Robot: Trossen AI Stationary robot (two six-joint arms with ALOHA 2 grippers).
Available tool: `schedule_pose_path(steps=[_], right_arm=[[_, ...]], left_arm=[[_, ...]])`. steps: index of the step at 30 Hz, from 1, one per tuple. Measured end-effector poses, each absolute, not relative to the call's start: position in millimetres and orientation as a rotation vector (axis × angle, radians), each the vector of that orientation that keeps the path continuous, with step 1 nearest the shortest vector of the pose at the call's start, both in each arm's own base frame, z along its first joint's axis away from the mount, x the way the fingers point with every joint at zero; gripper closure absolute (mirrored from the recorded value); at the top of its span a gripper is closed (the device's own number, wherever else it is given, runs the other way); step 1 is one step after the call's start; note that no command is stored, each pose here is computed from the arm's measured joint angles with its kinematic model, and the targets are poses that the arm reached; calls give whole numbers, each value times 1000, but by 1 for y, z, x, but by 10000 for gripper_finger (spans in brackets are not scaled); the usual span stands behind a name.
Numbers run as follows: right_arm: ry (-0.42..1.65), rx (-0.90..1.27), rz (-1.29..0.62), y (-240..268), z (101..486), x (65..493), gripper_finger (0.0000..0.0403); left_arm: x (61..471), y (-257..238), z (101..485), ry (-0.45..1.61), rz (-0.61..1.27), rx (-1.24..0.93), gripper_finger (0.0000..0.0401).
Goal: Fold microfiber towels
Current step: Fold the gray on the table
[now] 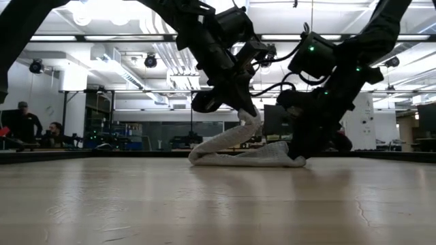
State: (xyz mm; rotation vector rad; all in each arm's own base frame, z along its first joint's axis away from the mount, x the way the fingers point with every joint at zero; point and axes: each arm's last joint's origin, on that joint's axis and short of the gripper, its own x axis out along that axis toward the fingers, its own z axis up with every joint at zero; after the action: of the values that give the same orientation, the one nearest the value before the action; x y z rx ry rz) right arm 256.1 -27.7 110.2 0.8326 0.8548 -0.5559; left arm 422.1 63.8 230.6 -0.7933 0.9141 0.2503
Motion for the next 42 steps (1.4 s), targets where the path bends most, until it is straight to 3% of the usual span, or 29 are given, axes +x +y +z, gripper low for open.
schedule_pose_path(steps=[26, 42], right_arm=[[834, 802, -500, -27, 128, 255, 335], [640, 738, -551, -27, 193, 220, 335]], left_arm=[[429, 63, 243, 843, 235, -805, 395], [431, 64, 245, 807, 225, -804, 395]])
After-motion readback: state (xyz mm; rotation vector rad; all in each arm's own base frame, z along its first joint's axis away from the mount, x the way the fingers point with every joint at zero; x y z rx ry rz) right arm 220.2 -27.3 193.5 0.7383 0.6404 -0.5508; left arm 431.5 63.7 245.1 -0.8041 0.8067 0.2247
